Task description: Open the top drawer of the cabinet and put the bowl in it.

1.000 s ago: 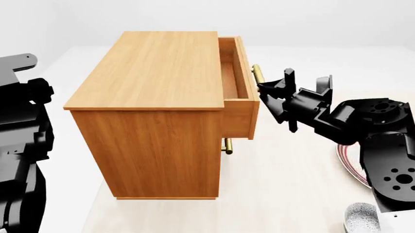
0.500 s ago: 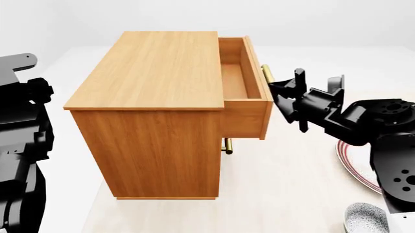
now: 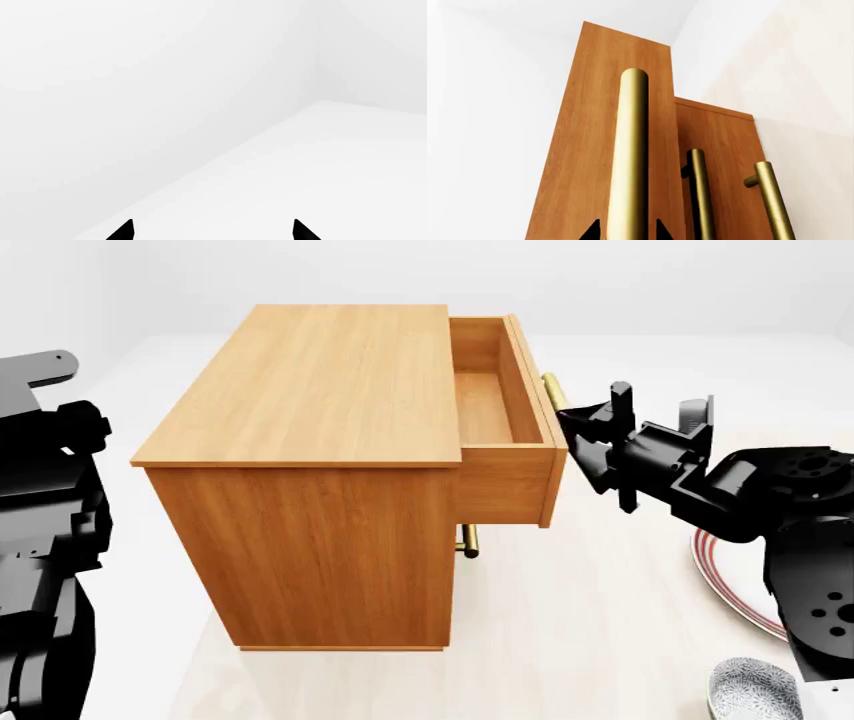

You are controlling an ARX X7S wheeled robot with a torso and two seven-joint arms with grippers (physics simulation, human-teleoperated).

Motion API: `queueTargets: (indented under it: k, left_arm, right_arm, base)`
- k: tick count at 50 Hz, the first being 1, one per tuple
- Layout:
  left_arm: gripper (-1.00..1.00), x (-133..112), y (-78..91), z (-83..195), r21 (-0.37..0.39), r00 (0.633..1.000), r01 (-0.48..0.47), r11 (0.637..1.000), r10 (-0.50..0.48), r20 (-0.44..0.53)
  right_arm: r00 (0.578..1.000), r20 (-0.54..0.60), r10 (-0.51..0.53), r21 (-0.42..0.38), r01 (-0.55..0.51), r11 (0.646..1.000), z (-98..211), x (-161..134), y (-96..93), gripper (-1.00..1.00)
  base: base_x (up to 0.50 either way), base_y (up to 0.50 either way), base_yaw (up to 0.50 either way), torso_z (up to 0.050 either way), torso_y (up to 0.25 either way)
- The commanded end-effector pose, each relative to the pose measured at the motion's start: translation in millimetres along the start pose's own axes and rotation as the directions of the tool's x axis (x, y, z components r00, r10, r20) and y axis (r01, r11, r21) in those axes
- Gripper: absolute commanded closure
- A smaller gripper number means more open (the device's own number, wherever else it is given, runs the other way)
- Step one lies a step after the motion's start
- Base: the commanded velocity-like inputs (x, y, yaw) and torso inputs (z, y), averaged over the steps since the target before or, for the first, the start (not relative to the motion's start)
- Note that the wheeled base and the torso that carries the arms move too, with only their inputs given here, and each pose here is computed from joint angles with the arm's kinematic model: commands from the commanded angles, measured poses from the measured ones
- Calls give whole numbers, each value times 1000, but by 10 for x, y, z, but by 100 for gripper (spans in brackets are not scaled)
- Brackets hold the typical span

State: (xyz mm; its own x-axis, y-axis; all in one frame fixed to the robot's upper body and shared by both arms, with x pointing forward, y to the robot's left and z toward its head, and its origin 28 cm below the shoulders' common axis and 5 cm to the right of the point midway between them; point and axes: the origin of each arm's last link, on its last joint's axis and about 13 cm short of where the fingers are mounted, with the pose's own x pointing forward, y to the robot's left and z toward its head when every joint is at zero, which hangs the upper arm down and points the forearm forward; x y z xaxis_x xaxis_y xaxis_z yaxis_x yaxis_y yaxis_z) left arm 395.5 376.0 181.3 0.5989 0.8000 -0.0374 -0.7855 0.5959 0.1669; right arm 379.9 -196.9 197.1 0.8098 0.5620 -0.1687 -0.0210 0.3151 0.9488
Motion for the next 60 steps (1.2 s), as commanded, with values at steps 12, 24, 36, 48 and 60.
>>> queueTargets:
  k: [12, 24, 36, 48, 60]
  left_arm:
    - [-100, 5, 6, 6, -3, 1000, -5, 1000, 5, 3]
    - [-100, 11, 15, 9, -6, 1000, -9, 1000, 9, 2]
    - [-100, 11, 12, 26, -20, 1000, -2, 1000, 3, 1]
    - [-100, 19, 23, 29, -30, 1000, 1, 1000, -1, 2]
    - [-100, 35, 55, 4, -33, 1000, -7, 999, 6, -3]
  right_arm:
    - [998, 30, 46, -23, -45, 999, 45, 5, 60, -100]
    - [987, 144, -76, -5, 77, 997, 176, -111, -24, -100]
    - [848, 473, -239, -79, 311, 947, 590, -326, 125, -100]
    - [866, 498, -36, -605, 377, 701, 621, -173, 1389, -100]
    - [949, 275, -154, -858, 314, 406, 263, -1, 2121, -100]
  base:
    - [0, 0, 0, 0, 0]
    - [0, 0, 0, 0, 0]
    - [0, 0, 0, 0, 0]
    - [0, 0, 0, 0, 0]
    - [0, 0, 0, 0, 0]
